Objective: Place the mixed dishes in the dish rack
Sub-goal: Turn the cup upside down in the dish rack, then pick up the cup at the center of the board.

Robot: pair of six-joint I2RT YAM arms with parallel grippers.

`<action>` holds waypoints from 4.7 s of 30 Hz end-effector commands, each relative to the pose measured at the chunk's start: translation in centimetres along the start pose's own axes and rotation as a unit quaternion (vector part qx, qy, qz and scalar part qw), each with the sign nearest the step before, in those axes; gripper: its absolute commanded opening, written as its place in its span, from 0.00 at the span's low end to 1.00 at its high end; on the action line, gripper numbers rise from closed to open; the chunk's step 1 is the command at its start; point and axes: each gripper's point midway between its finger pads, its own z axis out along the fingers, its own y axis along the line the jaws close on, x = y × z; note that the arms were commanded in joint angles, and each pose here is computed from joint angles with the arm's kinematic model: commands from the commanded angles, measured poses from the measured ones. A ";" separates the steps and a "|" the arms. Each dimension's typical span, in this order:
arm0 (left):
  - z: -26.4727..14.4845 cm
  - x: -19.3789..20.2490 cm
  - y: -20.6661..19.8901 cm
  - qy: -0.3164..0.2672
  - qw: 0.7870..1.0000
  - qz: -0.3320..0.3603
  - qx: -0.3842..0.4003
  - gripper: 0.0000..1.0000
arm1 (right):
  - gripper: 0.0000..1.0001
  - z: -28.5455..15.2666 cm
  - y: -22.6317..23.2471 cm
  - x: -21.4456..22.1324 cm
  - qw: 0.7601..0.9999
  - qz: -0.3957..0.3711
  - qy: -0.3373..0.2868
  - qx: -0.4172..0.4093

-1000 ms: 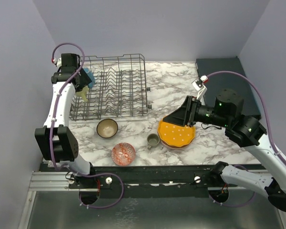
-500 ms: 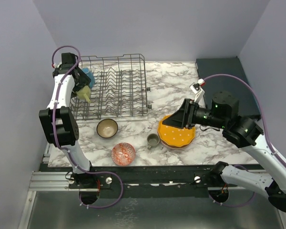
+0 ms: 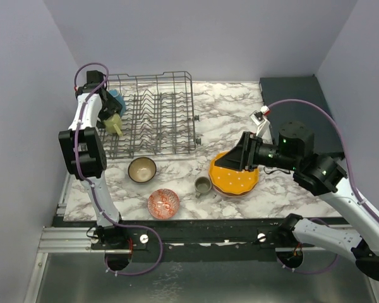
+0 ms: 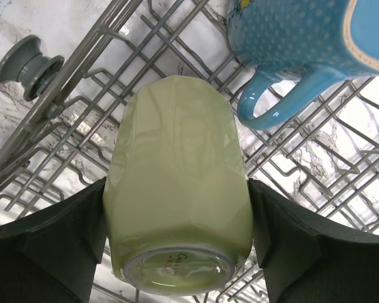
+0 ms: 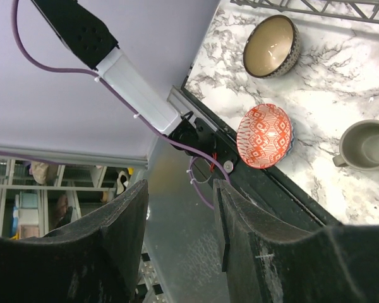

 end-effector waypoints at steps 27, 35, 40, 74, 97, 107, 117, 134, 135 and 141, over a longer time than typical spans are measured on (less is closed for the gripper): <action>1.0 -1.3 -1.4 0.017 0.999 0.028 0.022 0.54 | 0.54 0.9 -1.1 0.2 1.000 -0.001 0.002 0.013; -0.7 -2.4 -1.8 -0.001 0.999 0.041 0.034 0.77 | 0.55 0.8 -1.0 0.2 1.000 -0.001 0.001 0.011; -1.4 -2.7 -2.2 -0.004 0.998 0.045 0.046 0.90 | 0.59 0.7 -0.9 0.3 1.000 0.000 0.001 0.010; -15.6 1.2 -3.6 -0.051 0.964 0.144 0.216 0.99 | 0.68 -0.4 -4.2 0.6 0.995 -0.025 0.002 0.101; -21.5 14.0 1.0 -0.029 0.957 0.173 0.232 0.88 | 0.68 -0.9 -8.7 0.9 0.978 -0.049 0.010 0.201; -20.4 16.3 3.7 -0.012 0.964 0.162 0.208 0.86 | 0.67 1.3 -10.8 -0.1 0.966 -0.059 0.025 0.251; -19.4 18.6 4.4 0.023 0.962 0.166 0.216 0.86 | 0.64 3.3 -14.0 1.3 0.952 -0.053 0.072 0.291; -22.4 28.1 0.9 0.141 0.908 0.255 0.299 0.84 | 0.59 4.4 -20.7 5.1 0.914 -0.032 0.134 0.382; -22.5 28.7 0.7 0.142 0.906 0.262 0.301 0.84 | 0.59 4.3 -21.0 5.3 0.911 -0.031 0.136 0.387; -22.8 32.3 -0.8 0.154 0.894 0.295 0.300 0.80 | 0.57 3.8 -21.2 6.1 0.910 -0.020 0.140 0.390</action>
